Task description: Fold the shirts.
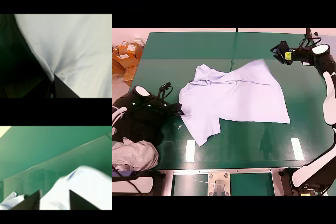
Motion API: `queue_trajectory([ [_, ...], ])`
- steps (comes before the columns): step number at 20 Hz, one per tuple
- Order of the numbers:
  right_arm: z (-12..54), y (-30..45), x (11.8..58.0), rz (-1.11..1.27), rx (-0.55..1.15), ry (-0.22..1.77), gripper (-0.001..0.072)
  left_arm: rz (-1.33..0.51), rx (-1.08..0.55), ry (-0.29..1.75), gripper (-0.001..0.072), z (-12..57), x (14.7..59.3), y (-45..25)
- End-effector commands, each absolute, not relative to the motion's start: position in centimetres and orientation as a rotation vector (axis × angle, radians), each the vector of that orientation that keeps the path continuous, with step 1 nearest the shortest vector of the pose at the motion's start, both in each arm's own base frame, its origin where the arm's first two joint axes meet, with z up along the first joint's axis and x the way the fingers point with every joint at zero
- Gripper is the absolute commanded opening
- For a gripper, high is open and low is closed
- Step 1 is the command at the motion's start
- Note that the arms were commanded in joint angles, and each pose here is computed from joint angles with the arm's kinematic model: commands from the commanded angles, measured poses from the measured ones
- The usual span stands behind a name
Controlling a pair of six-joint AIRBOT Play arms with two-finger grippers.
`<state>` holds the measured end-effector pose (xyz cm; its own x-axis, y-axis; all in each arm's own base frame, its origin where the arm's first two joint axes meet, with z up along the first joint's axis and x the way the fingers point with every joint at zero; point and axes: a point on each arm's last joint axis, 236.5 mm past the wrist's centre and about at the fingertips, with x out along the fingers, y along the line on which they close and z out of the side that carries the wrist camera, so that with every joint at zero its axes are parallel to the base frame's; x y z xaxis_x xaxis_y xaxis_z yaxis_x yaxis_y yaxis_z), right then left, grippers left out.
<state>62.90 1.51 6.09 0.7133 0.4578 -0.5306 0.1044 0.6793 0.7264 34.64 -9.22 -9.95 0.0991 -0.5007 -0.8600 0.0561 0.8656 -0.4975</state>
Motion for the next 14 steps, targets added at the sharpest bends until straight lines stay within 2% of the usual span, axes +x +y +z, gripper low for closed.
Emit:
queue_trajectory([
  [1,4.6,-0.7,61.8,0.223,0.869,0.852,0.0019,-0.436,-0.362,1.426,0.0022,-9.6,34.7,-9.0],
  [3,5.3,-2.8,59.0,0.250,0.881,0.934,0.0018,-0.439,-0.364,1.425,0.0023,-9.3,34.8,-9.1],
  [7,4.4,-5.1,50.2,0.348,0.869,1.180,0.0018,-0.440,-0.365,1.426,0.0023,-9.3,34.8,-9.1],
  [9,4.2,-6.3,46.4,0.296,0.892,1.168,0.0018,-0.448,-0.367,1.439,0.0022,-9.3,34.5,-9.2],
  [12,2.2,-6.8,37.7,0.217,0.915,1.198,0.0022,-0.448,-0.371,1.436,0.0022,-9.3,34.5,-9.3],
  [13,1.2,-6.5,35.7,0.200,0.951,1.211,0.0118,-0.449,-0.381,1.430,0.0023,-9.2,34.7,-9.4],
  [14,0.0,-6.3,34.0,0.181,0.988,1.230,0.0410,-0.452,-0.391,1.427,0.0022,-9.0,34.7,-9.6],
])
